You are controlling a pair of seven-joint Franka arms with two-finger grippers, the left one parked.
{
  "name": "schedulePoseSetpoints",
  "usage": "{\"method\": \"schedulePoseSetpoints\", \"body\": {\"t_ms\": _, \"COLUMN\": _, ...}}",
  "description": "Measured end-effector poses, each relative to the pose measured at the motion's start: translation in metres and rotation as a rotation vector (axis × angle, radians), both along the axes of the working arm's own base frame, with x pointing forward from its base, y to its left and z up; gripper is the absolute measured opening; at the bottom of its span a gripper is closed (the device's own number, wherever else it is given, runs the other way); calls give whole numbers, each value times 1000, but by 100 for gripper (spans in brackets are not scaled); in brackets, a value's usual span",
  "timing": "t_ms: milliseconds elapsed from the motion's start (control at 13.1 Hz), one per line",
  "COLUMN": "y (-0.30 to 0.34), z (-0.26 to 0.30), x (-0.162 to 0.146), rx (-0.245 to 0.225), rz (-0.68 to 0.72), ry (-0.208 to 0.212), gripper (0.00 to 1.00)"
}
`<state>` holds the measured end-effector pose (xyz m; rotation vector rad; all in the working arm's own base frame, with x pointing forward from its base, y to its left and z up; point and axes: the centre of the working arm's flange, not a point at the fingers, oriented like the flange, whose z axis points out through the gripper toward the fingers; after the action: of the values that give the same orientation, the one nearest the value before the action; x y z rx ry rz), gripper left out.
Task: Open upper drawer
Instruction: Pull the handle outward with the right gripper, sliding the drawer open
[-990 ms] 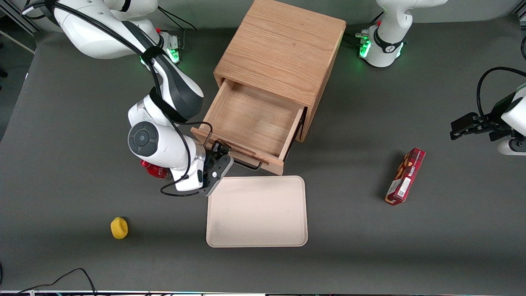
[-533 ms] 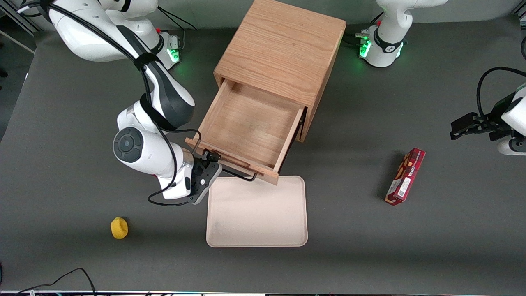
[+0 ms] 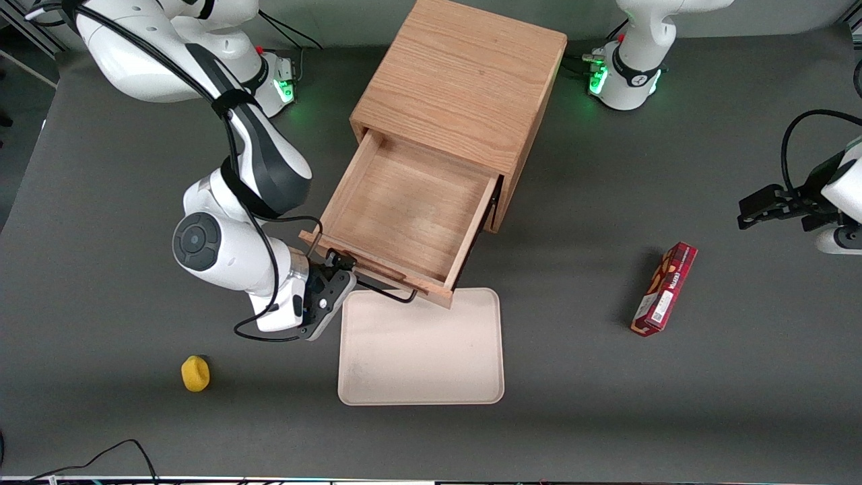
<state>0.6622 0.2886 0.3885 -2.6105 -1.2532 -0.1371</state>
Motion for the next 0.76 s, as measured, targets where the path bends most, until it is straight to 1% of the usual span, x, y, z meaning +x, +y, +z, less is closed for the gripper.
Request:
{"method": "schedulePoseSetpoints", "body": {"t_ms": 76, "y": 0, "z": 1, "x": 1, "rx": 13, "rz": -7, "ry": 3, "gripper": 100}}
{"method": "schedulePoseSetpoints", "body": {"t_ms": 305, "y": 2, "z": 12, "x": 2, "rx": 84, "rz": -38, "ry": 27, "gripper": 100}}
{"method": "schedulePoseSetpoints", "body": {"t_ms": 381, "y": 1, "z": 18, "x": 2, "rx": 96, "rz": -44, "ry": 30, "gripper": 100}}
{"method": "schedulePoseSetpoints", "body": {"t_ms": 533, "y": -11, "z": 37, "x": 4, "rx": 101, "rz": -56, "ry": 33, "gripper": 100}}
{"method": "schedulePoseSetpoints", "body": {"t_ms": 610, "y": -24, "z": 53, "x": 6, "rx": 105, "rz": -70, "ry": 30, "gripper": 100}}
{"method": "schedulePoseSetpoints", "body": {"t_ms": 762, "y": -69, "z": 97, "x": 8, "rx": 135, "rz": -132, "ry": 21, "gripper": 100}}
